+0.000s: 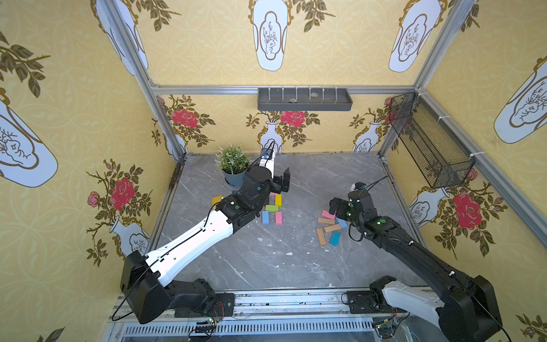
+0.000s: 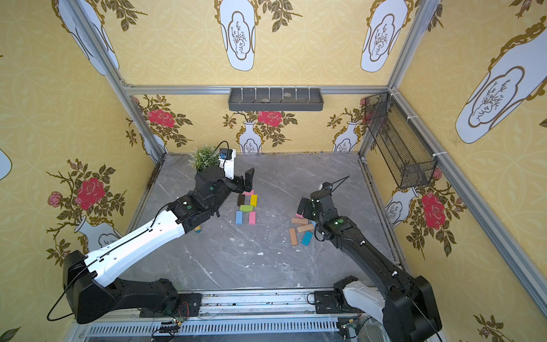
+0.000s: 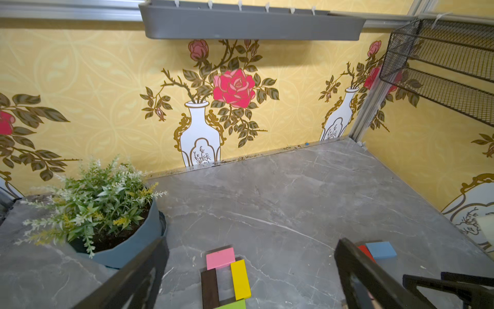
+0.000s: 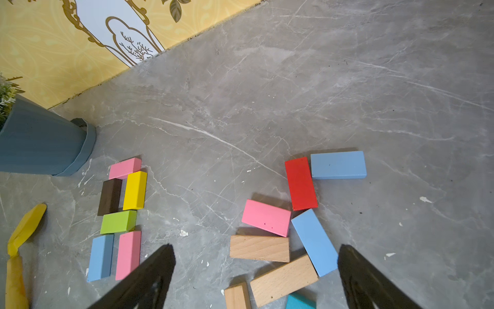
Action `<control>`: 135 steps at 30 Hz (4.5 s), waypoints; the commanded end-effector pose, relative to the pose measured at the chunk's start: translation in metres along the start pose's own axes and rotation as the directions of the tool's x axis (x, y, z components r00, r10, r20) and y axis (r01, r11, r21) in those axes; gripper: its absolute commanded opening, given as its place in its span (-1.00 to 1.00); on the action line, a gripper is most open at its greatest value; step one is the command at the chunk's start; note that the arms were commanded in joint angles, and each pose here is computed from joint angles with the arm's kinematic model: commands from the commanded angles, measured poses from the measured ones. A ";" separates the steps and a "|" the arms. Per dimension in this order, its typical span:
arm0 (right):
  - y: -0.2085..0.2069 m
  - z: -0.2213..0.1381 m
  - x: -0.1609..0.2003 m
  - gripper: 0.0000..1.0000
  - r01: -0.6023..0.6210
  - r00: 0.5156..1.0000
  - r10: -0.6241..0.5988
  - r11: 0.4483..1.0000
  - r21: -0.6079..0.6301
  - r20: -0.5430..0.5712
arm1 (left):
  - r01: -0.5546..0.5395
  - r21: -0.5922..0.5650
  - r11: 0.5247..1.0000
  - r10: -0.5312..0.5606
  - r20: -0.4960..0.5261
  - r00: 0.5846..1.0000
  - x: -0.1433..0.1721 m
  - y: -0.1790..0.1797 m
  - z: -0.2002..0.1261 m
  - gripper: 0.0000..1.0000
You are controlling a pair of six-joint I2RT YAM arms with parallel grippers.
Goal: Assemble the number 8 with building blocks
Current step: Pick up the building block from the center of the board, then assemble the building block at the center of the board.
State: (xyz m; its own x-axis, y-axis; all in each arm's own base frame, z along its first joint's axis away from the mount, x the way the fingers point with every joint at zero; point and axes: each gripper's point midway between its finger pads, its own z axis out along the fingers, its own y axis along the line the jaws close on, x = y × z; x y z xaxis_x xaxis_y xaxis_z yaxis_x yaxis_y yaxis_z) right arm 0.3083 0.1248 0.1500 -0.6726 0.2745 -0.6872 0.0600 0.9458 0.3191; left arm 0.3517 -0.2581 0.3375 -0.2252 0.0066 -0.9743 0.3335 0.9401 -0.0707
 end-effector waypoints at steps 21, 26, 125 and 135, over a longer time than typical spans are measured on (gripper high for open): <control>-0.069 0.066 -0.012 0.95 -0.163 0.940 0.223 0.958 0.234 -0.257 | 0.003 0.076 0.997 0.003 -0.078 0.997 0.075 -0.009 0.027 1.00; -0.083 0.081 -0.011 0.95 -0.109 0.940 0.188 0.956 0.271 -0.285 | -0.018 0.077 0.997 0.026 -0.105 0.994 0.083 -0.011 0.033 1.00; 0.099 0.064 0.096 0.12 0.237 0.855 -0.181 0.970 0.055 -0.486 | 0.154 -0.122 0.981 -0.171 -0.153 0.973 0.092 0.073 -0.002 1.00; 0.180 0.050 0.187 0.15 0.344 0.777 -0.301 0.939 -0.029 -0.553 | 0.215 -0.170 0.962 -0.240 -0.139 0.961 0.098 0.101 -0.018 1.00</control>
State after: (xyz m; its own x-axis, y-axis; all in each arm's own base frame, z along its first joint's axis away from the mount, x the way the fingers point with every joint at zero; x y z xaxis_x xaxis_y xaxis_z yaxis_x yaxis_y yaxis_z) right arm 0.2401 0.3508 0.0525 -0.9371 -0.1924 -0.2913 -0.2296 0.9682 0.0991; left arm 0.3486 -0.1589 0.2407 -0.4193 -0.1574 -0.8941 0.1235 0.9658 -0.2280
